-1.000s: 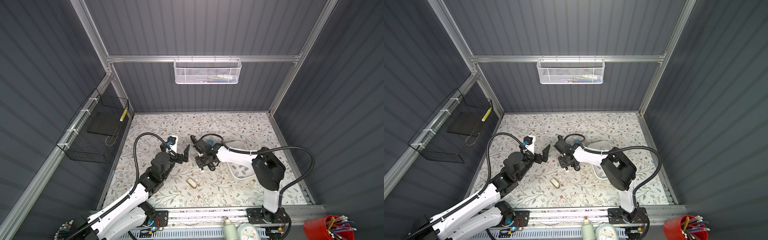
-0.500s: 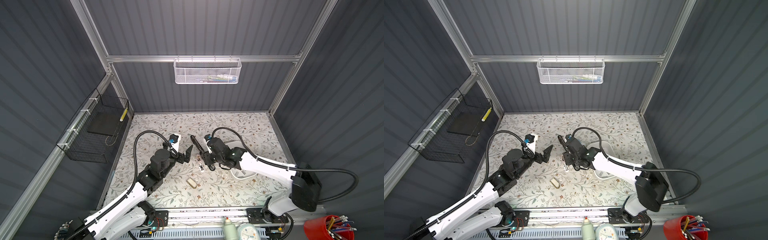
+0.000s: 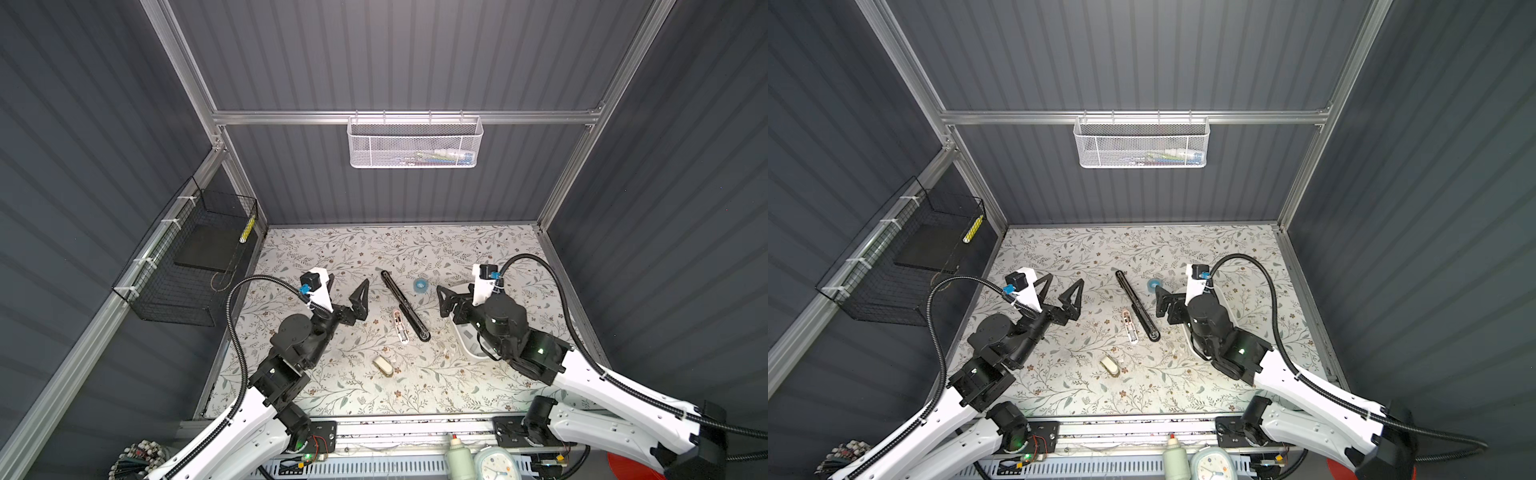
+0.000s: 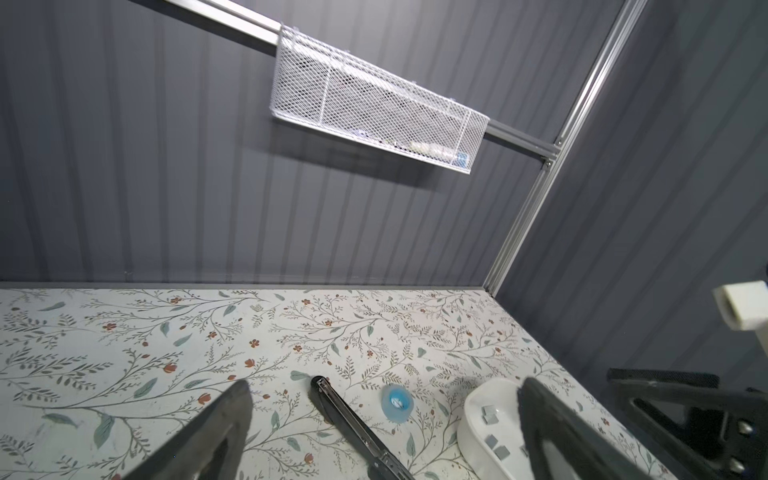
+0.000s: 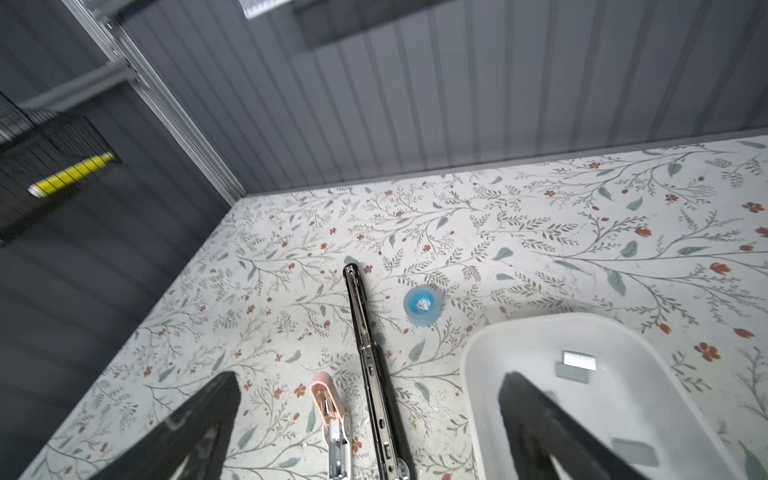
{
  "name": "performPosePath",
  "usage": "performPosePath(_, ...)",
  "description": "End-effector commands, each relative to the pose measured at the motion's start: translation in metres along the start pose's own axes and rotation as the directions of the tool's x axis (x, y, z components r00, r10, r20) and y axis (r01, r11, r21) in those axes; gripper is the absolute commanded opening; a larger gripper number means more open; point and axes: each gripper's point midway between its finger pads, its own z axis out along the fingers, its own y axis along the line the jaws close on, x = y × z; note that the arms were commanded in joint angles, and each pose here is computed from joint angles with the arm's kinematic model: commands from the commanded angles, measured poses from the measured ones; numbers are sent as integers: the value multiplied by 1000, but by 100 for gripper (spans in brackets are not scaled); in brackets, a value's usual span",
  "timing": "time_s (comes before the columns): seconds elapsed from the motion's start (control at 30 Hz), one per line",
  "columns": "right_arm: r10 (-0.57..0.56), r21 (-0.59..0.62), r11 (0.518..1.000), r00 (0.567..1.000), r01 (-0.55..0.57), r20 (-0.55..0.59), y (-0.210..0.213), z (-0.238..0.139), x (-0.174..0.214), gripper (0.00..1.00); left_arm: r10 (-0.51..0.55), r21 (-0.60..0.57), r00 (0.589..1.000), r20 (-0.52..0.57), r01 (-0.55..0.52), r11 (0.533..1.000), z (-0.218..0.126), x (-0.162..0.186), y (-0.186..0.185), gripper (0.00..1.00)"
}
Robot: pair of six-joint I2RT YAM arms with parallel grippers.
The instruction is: Load the staples into the stapler
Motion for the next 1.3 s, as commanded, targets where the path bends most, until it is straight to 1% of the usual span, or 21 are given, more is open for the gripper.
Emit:
performPosePath(0.0,15,-6,1000,996,-15,85,-2,-10,-20,99,71,20,996,52,-72,997,-7,1,1,100)
performPosePath(0.07,11,3,1000,990,-11,144,-9,-14,-24,99,95,50,994,56,-98,994,-8,3,-4,100)
performPosePath(0.1,-10,-7,1000,986,11,169,-10,-16,-22,99,110,69,993,41,-112,991,-8,4,-8,100)
performPosePath(0.13,-34,-28,999,981,41,193,-9,-17,-19,99,142,101,990,12,-142,985,-6,8,-13,100)
performPosePath(0.2,-43,-80,995,971,64,236,-6,-23,-18,99,211,156,976,-46,-202,967,0,18,-24,100)
performPosePath(0.3,-19,-67,997,980,33,200,-13,-26,-10,99,271,220,947,-171,-232,948,16,35,-36,100)
performPosePath(0.37,-41,-50,998,986,50,160,-14,-25,-7,99,261,206,918,-298,-205,957,27,55,-34,100)
performPosePath(0.4,-52,-37,998,988,58,144,-15,-24,-7,99,255,193,891,-375,-194,962,30,69,-31,99)
performPosePath(0.47,-73,6,997,991,73,114,-19,-20,-5,99,257,176,819,-513,-193,965,33,97,-25,97)
performPosePath(0.5,-83,29,996,992,81,99,-21,-17,-4,99,260,169,774,-577,-198,966,32,111,-21,94)
performPosePath(0.53,-94,45,995,992,90,84,-22,-15,-4,99,261,171,733,-628,-198,965,30,125,-18,91)
performPosePath(0.6,-110,76,992,992,106,54,-25,-8,0,99,261,191,678,-687,-178,965,22,150,-16,87)
performPosePath(0.7,-119,117,986,993,116,12,-30,0,7,99,245,210,646,-723,-132,969,10,171,-17,85)
performPosePath(0.8,-124,139,982,992,125,-19,-33,6,12,99,243,250,622,-744,-79,965,-3,179,-23,82)
performPosePath(0.87,-123,139,982,992,126,-32,-33,9,15,99,259,271,609,-750,-75,960,-10,183,-23,79)
performPosePath(0.9,-121,138,982,992,125,-37,-33,11,16,99,268,277,605,-750,-80,957,-14,186,-22,78)
performPosePath(0.97,-118,136,983,992,123,-44,-33,13,17,99,277,300,615,-738,-68,951,-16,188,-26,75)
performPosePath(1.0,-120,136,983,992,126,-50,-33,13,18,99,288,320,624,-727,-63,945,-16,187,-30,74)
performPosePath(1.07,-121,139,982,991,128,-55,-34,14,18,99,310,334,648,-695,-91,938,-10,179,-35,74)
performPosePath(1.17,-123,146,981,991,130,-55,-35,14,18,99,322,338,693,-645,-119,934,8,153,-47,74)
performPosePath(1.27,-119,160,979,991,126,-54,-39,13,16,99,308,320,751,-584,-136,938,32,111,-61,73)
